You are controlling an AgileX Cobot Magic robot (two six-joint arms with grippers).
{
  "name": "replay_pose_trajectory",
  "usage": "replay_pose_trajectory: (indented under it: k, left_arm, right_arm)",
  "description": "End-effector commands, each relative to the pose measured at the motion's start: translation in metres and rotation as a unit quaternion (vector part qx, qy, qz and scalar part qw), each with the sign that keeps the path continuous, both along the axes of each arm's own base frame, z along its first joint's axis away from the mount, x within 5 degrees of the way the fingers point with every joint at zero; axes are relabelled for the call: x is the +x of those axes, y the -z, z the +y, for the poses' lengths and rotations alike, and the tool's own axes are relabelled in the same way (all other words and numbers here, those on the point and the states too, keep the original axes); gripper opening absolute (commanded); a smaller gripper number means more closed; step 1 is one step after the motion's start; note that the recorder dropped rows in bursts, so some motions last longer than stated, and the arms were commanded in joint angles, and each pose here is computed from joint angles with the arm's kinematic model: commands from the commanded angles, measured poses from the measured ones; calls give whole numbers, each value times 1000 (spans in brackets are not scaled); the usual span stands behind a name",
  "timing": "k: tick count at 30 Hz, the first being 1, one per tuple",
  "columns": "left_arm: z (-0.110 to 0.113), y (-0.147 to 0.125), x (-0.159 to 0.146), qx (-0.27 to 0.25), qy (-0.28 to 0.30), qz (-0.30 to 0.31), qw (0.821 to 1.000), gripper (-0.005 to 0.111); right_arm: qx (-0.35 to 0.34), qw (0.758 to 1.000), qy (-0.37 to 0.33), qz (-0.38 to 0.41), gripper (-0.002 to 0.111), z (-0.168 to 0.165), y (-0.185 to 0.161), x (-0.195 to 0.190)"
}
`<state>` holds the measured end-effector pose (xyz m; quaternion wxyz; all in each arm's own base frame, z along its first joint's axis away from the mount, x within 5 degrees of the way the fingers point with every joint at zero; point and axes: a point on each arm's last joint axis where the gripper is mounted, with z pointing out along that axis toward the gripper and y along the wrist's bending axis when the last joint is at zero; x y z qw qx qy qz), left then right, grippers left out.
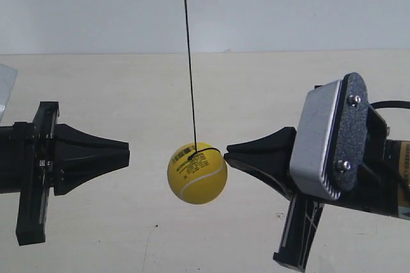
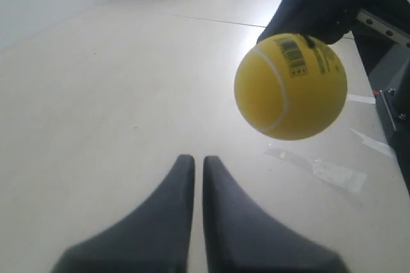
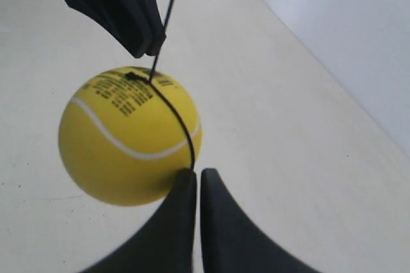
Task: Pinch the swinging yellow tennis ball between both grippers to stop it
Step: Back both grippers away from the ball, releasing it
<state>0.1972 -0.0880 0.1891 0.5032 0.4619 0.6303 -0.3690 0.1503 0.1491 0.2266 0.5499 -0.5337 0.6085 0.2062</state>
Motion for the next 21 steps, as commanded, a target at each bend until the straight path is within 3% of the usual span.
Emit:
replay_pose_trajectory:
  k: [1,21]
  left_arm:
    - [4,-1,1,-1,1,2,1000,5]
    - [4,-5,-8,15,26,14,999,5]
  right_arm:
    - [-4,1000,15,0,0,-2,-2,2]
    - [-15,999,44,2,0,-5,0,6]
